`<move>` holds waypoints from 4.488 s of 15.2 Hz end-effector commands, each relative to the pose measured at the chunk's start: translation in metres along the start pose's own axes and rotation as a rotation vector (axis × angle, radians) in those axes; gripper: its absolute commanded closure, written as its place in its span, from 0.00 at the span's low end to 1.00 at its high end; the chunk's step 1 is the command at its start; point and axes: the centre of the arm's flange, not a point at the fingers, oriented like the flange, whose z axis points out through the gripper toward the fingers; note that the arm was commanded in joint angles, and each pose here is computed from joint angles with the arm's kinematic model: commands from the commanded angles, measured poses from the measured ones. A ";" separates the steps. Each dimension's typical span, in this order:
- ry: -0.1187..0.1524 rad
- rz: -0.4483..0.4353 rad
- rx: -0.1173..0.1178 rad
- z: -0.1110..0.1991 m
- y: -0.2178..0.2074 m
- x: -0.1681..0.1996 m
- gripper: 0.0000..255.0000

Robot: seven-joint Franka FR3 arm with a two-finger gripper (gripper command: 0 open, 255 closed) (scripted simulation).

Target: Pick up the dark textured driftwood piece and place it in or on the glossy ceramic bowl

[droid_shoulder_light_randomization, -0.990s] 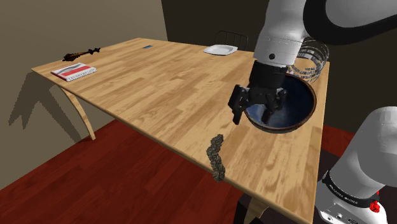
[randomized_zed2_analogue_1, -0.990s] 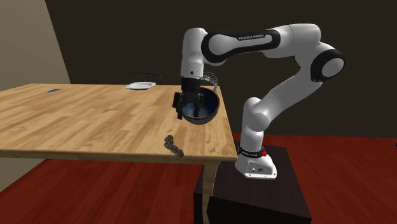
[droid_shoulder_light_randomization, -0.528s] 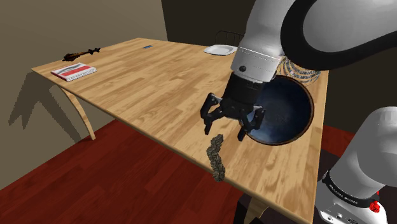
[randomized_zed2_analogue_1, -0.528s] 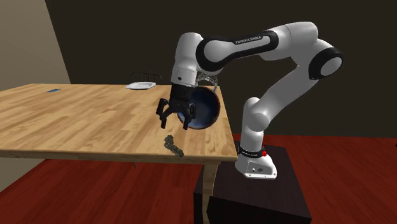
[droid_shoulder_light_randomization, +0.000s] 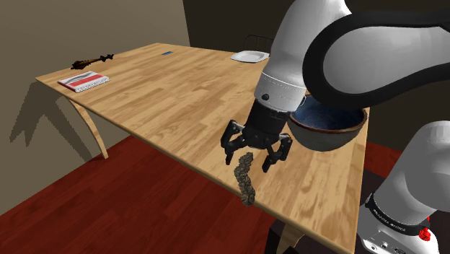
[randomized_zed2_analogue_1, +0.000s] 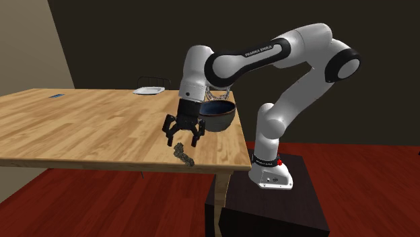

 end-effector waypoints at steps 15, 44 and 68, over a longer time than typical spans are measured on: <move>0.000 0.000 0.000 0.002 0.000 0.000 1.00; 0.091 -0.138 -0.317 0.031 -0.046 0.008 1.00; 0.091 -0.138 -0.317 -0.076 -0.085 -0.011 1.00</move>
